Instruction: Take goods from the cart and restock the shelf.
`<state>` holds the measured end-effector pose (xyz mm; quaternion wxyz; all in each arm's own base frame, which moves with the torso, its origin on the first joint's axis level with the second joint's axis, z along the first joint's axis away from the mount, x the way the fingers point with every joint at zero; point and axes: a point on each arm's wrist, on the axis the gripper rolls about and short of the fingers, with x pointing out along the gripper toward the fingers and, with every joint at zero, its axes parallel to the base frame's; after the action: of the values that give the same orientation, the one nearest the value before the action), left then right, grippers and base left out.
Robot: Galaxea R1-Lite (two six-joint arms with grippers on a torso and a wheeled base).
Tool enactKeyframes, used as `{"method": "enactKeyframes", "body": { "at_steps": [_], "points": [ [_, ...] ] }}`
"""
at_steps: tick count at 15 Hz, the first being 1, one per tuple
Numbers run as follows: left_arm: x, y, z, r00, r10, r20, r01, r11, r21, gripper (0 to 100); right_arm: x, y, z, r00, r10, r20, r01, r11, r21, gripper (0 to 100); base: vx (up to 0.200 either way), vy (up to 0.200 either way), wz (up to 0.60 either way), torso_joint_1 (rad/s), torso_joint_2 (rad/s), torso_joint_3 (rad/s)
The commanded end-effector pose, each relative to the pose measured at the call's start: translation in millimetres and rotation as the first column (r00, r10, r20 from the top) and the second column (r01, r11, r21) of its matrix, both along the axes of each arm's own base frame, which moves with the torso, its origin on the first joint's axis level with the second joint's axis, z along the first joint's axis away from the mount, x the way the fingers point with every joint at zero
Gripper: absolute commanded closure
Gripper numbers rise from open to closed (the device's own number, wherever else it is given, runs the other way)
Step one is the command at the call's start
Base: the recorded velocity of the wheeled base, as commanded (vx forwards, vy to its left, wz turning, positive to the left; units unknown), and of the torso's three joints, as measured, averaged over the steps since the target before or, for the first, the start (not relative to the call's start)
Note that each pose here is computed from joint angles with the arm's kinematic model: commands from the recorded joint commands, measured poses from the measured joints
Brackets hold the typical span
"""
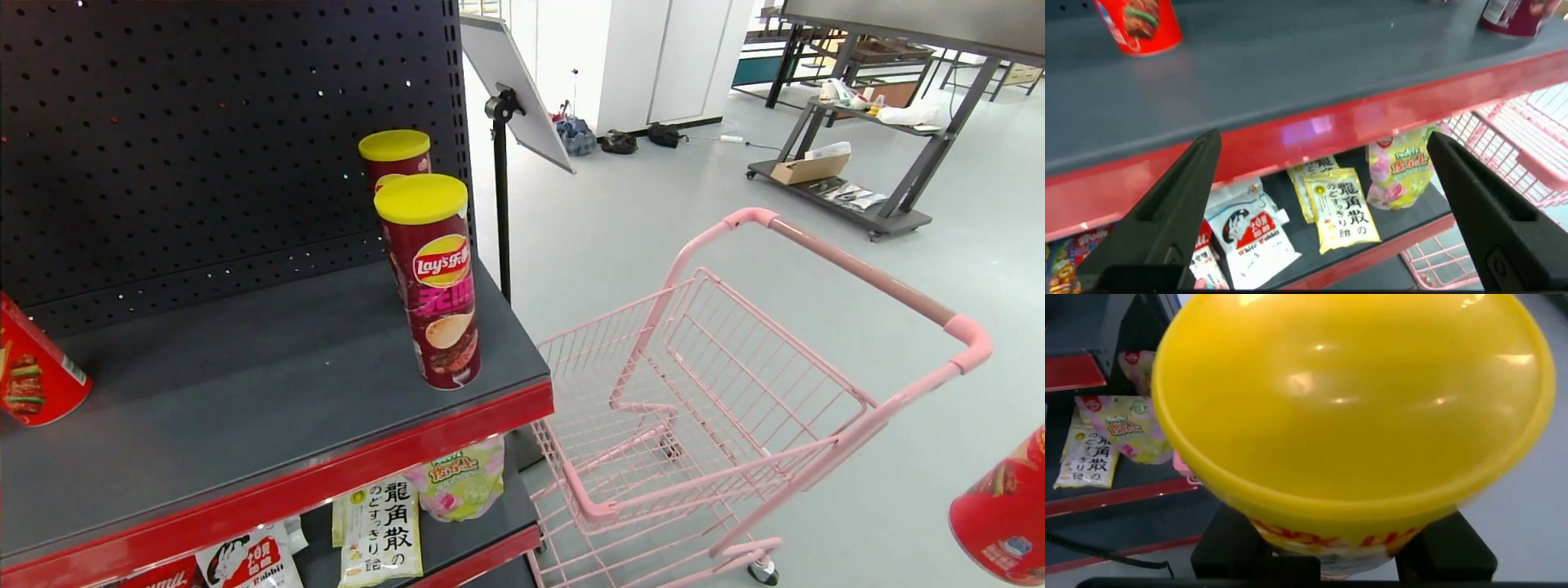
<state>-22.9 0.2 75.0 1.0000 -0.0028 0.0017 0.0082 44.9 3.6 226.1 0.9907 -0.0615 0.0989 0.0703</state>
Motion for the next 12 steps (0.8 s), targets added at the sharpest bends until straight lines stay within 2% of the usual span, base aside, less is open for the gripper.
{"method": "enactKeyframes", "body": {
  "at_steps": [1,5,7,12],
  "points": [
    [0.1,0.0,0.0,1.0,0.0,-0.001,0.0,1.0,-0.001,0,4.7,0.2,0.1,1.0,0.001,-0.017,-0.001,1.0,-0.002,100,0.0,0.0,0.0,0.173,-0.4,-0.237],
    [0.1,0.0,0.0,1.0,0.0,-0.001,0.0,1.0,-0.001,0,10.6,0.0,1.7,1.0,-0.009,-0.026,0.009,1.0,-0.012,100,0.0,0.0,0.0,0.155,-0.38,-0.231],
    [0.1,0.0,0.0,1.0,0.0,-0.001,0.0,1.0,-0.001,0,11.1,-0.2,1.3,1.0,-0.01,-0.025,0.009,0.999,-0.033,100,0.0,0.0,0.0,0.051,-0.13,-0.068],
    [0.1,0.0,0.0,1.0,0.0,-0.001,0.0,1.0,-0.001,0,10.6,-0.2,-1.3,0.999,-0.01,-0.033,0.008,0.999,-0.033,100,0.0,0.0,0.6,0.004,-0.01,-0.003]
  ]
}}
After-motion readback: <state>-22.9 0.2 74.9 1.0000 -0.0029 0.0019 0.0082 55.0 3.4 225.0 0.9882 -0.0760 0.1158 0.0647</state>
